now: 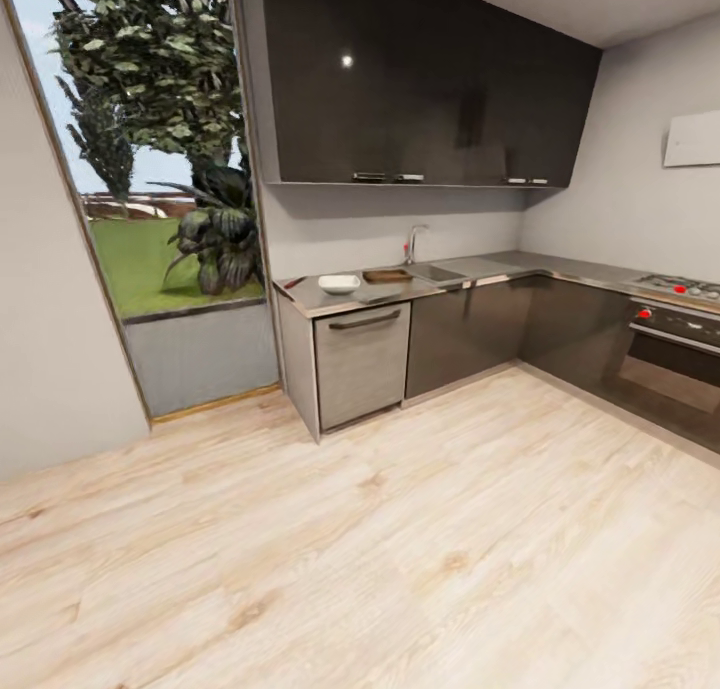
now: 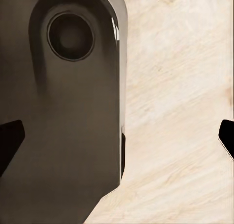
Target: In the kitchen, take the Vidalia onion out of the sink, dice it on the chopping board with the paring knife, put the diced onion into the bowl on the countertop, then place both the paring knife and the chopping board into the sink.
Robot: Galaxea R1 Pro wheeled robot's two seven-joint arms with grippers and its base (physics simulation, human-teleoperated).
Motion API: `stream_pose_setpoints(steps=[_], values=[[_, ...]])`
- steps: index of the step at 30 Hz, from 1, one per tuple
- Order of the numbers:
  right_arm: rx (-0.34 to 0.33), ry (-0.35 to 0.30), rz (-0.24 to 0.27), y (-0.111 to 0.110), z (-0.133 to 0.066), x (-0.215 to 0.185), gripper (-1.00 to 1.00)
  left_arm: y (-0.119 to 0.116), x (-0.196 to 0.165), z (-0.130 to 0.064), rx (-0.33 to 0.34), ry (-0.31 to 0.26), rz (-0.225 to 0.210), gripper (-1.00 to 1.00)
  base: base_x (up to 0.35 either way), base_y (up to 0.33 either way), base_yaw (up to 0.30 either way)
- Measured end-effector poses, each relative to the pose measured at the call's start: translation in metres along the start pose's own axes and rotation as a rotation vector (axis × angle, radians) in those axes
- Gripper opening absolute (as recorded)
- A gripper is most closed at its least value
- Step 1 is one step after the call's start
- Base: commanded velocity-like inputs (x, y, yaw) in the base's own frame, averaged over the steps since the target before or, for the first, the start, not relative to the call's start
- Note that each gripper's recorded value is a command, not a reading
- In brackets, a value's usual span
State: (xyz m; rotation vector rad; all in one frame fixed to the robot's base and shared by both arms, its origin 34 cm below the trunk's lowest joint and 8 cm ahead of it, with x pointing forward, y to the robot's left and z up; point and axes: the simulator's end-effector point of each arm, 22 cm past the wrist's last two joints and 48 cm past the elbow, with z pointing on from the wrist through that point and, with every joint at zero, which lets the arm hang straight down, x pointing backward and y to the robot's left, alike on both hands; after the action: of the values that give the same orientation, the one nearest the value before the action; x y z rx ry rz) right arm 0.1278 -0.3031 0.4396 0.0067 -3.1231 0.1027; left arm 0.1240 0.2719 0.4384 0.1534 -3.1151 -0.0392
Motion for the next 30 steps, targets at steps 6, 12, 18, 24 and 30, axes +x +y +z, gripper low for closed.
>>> stream_pose_setpoints(steps=[6, 12, 18, 24, 30], values=[[-0.001, 0.001, 0.000, 0.0002, 0.0000, 0.0003, 1.00, 0.0000, 0.0000, 0.0000, 0.000, 0.000, 0.000, 1.00, 0.343, 0.000, 0.000], [-0.001, 0.001, 0.000, 0.0003, 0.0000, 0.0001, 1.00, -0.0002, 0.0000, 0.0000, 0.000, 0.000, 0.000, 1.00, 0.343, 0.000, 0.000], [-0.001, 0.000, 0.000, 0.0003, 0.0000, -0.0002, 1.00, 0.0002, 0.0000, 0.0000, 0.000, 0.000, 0.000, 1.00, 0.343, 0.000, -0.015], [-0.001, 0.000, 0.000, 0.0003, 0.0000, 0.0000, 1.00, 0.0000, -0.0001, 0.0000, 0.000, 0.000, 0.000, 1.00, 0.343, 0.000, -0.179], [-0.001, -0.001, 0.000, 0.0003, 0.0000, -0.0004, 1.00, 0.0001, -0.0001, 0.0000, 0.000, 0.000, 0.000, 1.00, 0.343, 0.000, -0.271]])
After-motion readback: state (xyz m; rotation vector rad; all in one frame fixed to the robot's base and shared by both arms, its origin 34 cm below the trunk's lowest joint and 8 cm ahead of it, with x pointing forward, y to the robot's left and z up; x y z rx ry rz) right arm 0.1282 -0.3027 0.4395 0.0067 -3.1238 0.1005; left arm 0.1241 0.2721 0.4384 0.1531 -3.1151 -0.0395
